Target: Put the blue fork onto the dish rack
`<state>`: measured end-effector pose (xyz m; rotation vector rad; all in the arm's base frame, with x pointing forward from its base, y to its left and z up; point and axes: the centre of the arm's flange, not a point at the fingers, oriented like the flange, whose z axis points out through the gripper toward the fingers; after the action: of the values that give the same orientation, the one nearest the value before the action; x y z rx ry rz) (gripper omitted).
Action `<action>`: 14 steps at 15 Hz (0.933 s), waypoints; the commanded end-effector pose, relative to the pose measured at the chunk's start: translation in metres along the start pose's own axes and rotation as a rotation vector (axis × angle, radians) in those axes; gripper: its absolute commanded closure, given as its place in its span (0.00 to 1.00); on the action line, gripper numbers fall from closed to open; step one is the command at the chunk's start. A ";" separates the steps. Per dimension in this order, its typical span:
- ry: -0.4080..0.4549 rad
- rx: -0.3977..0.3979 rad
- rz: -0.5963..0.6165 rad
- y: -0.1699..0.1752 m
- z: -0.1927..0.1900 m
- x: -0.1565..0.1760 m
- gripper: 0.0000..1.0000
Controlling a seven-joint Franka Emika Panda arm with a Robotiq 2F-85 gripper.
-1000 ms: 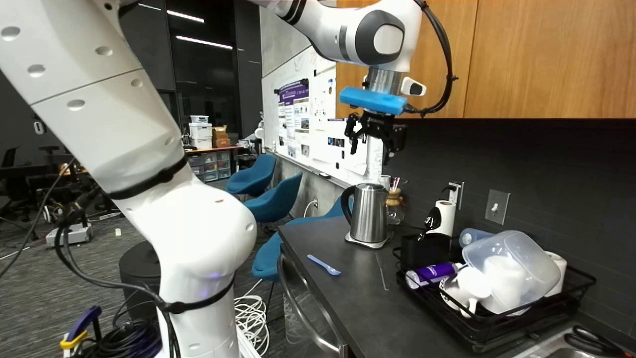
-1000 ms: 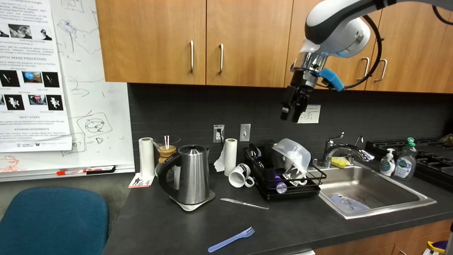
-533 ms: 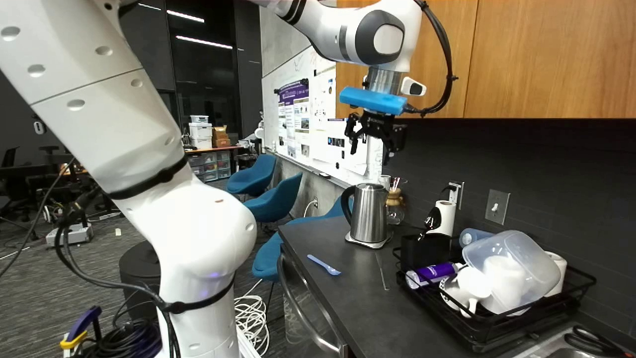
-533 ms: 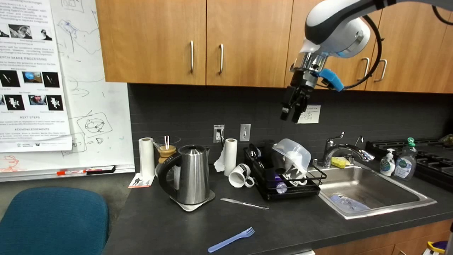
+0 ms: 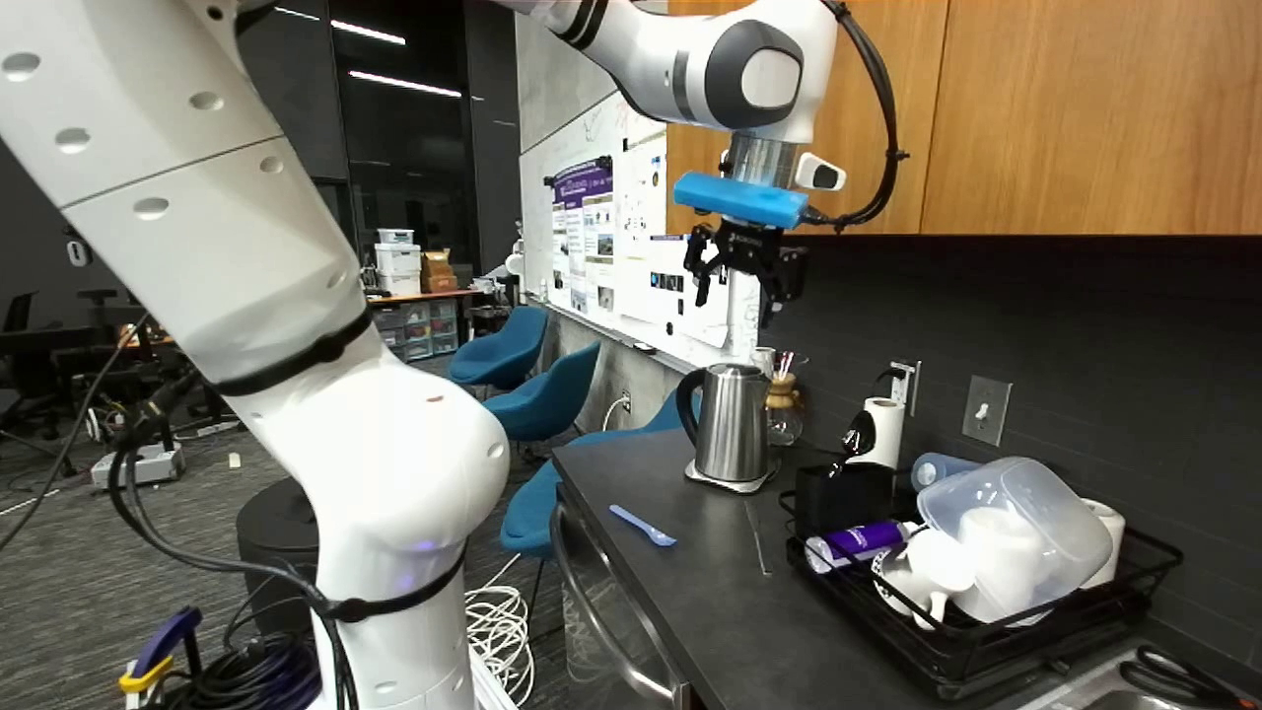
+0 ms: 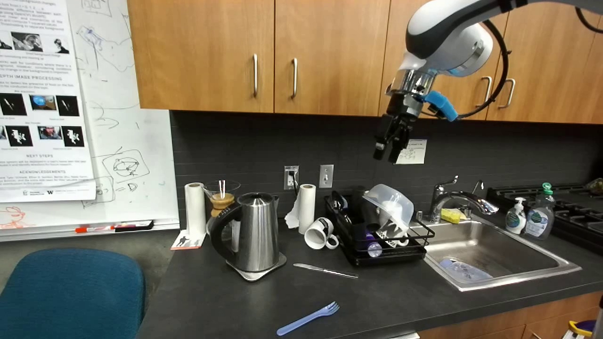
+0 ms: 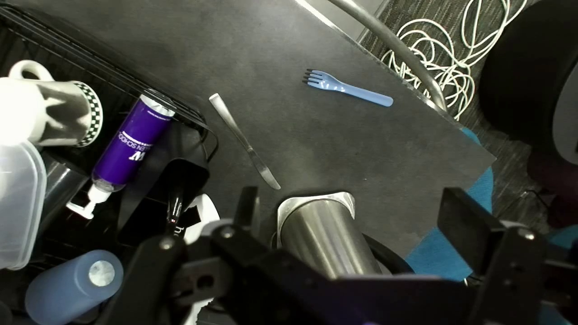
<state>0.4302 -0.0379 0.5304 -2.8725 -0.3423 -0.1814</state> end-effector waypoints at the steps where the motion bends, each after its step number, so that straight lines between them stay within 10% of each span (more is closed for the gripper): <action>1: 0.000 0.000 0.000 0.000 0.000 0.000 0.00; 14: 0.391 -0.066 -0.409 -0.139 -0.195 0.034 0.00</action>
<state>0.4038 0.0287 0.7403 -2.7724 -0.7126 -0.7832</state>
